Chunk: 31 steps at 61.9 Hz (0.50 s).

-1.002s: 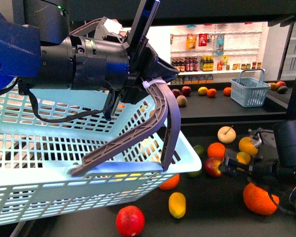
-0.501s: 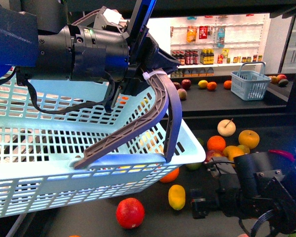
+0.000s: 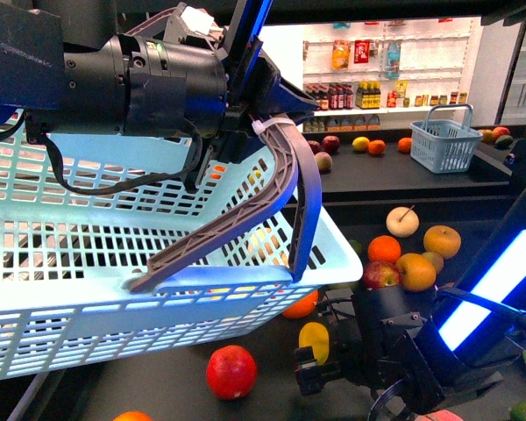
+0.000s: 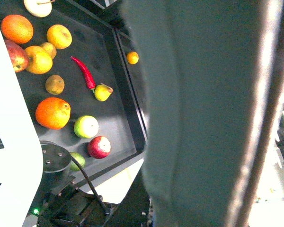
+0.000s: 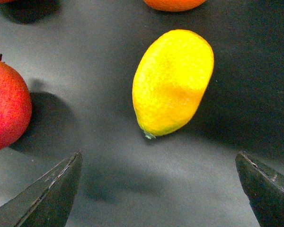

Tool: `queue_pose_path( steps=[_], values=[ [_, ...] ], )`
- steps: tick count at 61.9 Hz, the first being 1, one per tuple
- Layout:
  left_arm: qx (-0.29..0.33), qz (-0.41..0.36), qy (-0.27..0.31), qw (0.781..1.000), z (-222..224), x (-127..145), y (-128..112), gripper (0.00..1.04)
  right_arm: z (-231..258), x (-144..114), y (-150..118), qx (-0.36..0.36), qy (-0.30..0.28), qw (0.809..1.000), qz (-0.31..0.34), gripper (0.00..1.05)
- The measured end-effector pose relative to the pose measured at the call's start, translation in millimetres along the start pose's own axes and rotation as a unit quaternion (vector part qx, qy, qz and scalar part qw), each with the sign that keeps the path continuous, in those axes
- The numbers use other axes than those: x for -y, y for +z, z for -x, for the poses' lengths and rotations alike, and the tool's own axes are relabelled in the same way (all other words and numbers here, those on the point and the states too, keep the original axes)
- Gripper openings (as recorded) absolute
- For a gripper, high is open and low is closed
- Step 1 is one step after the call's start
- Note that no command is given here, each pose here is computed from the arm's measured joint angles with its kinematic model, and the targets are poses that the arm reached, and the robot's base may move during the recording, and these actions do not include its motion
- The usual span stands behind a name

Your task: Pick lemon from shelf

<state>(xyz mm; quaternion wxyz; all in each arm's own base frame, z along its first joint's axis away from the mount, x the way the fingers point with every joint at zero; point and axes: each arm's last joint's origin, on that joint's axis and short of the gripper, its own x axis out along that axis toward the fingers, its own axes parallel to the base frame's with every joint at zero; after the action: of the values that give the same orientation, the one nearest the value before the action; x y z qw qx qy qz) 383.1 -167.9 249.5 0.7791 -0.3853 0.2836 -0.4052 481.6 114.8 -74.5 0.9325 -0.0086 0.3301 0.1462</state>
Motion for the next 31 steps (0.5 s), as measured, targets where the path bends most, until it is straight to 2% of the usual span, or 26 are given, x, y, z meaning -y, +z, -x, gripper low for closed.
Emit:
queue_pose_path(
  steps=[31],
  values=[
    [0.001,0.0,0.0,1.0,0.0,0.0,0.0,0.06,-37.4,1.6,2.6,-0.01,-0.045,0.999,-0.011,0.97]
  ],
)
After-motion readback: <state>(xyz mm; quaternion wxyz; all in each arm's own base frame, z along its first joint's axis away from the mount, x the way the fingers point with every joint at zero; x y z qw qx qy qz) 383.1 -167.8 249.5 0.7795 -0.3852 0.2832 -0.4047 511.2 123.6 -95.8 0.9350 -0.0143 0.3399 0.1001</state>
